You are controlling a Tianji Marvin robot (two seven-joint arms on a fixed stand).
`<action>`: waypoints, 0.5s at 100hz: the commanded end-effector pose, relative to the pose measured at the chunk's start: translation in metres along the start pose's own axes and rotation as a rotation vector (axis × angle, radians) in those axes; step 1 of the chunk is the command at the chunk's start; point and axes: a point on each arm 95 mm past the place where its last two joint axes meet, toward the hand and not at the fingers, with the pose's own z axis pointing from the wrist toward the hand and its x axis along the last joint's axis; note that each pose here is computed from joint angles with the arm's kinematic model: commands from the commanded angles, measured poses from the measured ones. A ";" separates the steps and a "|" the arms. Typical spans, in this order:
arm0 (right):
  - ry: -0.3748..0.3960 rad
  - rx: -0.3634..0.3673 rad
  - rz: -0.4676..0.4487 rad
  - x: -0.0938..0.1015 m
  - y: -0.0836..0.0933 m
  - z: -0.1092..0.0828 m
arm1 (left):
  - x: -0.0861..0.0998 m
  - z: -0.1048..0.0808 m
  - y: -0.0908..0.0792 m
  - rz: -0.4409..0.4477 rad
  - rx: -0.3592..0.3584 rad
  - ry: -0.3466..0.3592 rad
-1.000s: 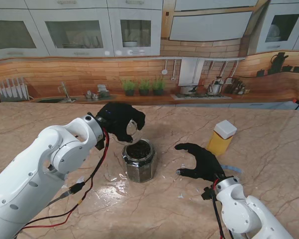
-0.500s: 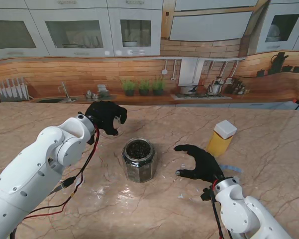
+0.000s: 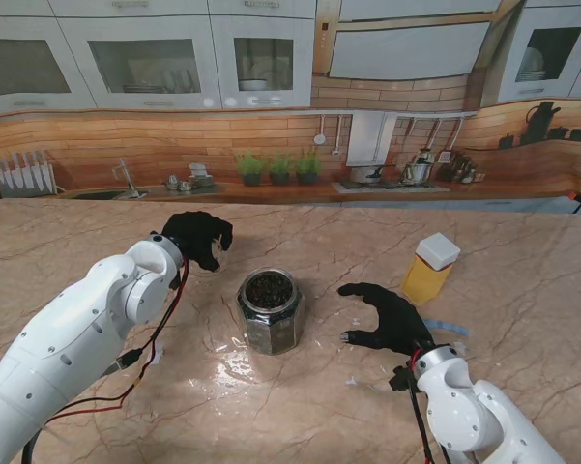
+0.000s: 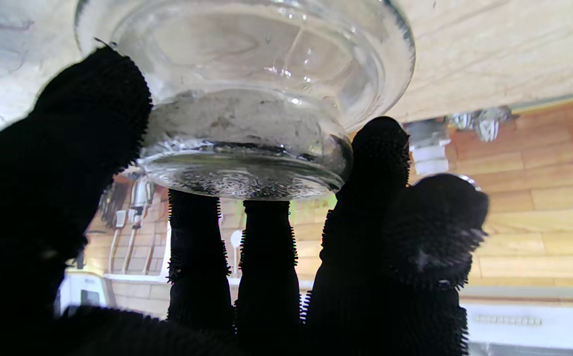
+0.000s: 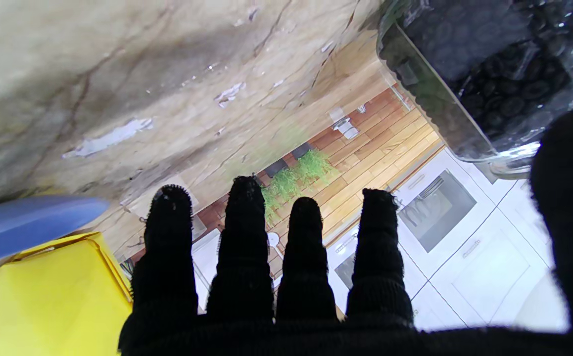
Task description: Portion coffee beans from the glass jar into the coffee jar
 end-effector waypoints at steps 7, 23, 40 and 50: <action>0.004 0.003 0.002 0.002 -0.001 0.001 | 0.001 0.001 0.016 -0.020 -0.032 -0.019; 0.004 0.004 0.001 0.002 -0.002 0.001 | -0.001 0.002 0.029 -0.021 -0.049 -0.032; 0.003 0.005 0.000 0.002 -0.003 0.001 | -0.003 0.002 0.041 -0.034 -0.068 -0.040; 0.003 0.005 -0.001 0.002 -0.003 0.000 | -0.004 0.000 0.048 -0.036 -0.075 -0.048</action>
